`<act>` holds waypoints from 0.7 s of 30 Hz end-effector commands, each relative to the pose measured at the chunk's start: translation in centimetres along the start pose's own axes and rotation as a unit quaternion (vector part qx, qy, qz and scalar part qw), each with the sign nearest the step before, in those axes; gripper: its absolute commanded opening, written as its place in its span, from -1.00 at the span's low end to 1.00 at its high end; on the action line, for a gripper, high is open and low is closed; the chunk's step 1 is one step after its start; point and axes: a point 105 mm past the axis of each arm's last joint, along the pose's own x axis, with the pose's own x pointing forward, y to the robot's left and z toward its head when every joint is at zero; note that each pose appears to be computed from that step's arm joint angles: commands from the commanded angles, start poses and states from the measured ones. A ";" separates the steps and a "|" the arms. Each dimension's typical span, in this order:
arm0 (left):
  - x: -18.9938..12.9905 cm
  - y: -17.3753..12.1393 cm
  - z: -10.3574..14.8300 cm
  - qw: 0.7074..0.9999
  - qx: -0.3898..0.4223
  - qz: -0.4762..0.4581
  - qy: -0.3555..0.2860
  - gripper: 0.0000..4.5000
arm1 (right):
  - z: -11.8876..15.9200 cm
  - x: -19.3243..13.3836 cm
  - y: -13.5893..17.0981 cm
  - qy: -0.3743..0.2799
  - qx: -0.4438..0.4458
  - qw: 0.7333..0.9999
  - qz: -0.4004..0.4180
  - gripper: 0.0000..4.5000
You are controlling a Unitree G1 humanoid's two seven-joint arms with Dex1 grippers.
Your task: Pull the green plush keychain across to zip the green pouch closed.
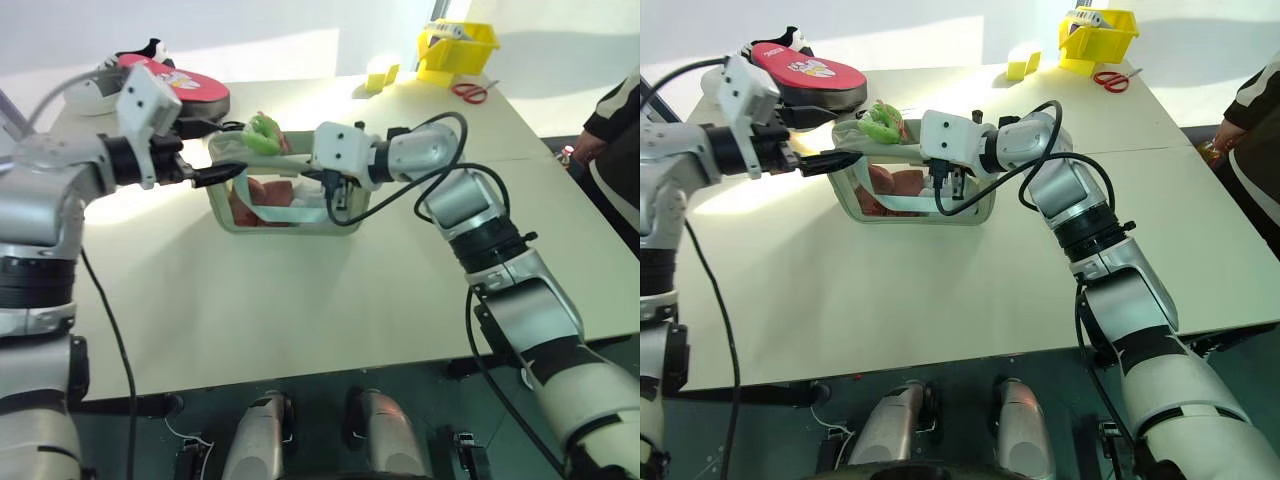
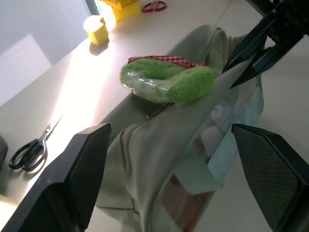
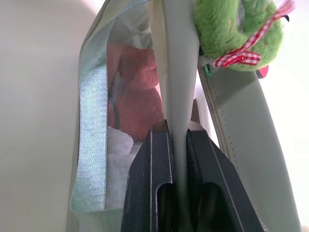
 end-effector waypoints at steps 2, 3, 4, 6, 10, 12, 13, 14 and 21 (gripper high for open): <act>-1.6 0.7 -2.0 1.000 0.002 0.020 0.022 0.76 | 1.0 -0.8 -0.9 -0.015 -0.010 1.000 -0.022 -1.00; -1.2 0.6 -2.6 1.000 -0.001 0.021 0.024 0.76 | 1.1 -0.8 -0.9 -0.016 -0.010 1.000 -0.022 -1.00; -0.7 0.6 -3.1 0.999 -0.002 0.024 0.024 0.76 | 1.1 -0.9 -0.9 -0.016 -0.010 1.000 -0.022 -1.00; 0.0 0.7 -3.6 0.999 -0.005 0.032 0.020 0.76 | 1.3 -0.9 -0.9 -0.017 -0.011 1.000 -0.022 -1.00; 1.9 1.1 -3.7 0.998 -0.029 0.051 -0.012 0.53 | 1.5 -0.7 -0.7 -0.021 -0.013 1.000 -0.017 -1.00; 1.9 1.0 -3.5 0.998 -0.031 0.046 -0.018 0.16 | 1.4 -0.7 -0.8 -0.019 -0.013 1.000 -0.017 -1.00; 1.8 0.9 -3.4 0.998 -0.031 0.043 -0.020 -0.06 | 1.3 -0.7 -0.8 -0.017 -0.013 1.000 -0.018 -1.00; 1.6 0.9 -3.3 0.998 -0.031 0.040 -0.020 -0.31 | 1.3 -0.7 -0.8 -0.016 -0.013 1.000 -0.018 -1.00; 0.9 0.2 -2.8 0.998 -0.044 0.020 -0.025 -0.99 | 1.3 -0.8 -0.9 -0.017 -0.006 1.000 -0.022 -1.00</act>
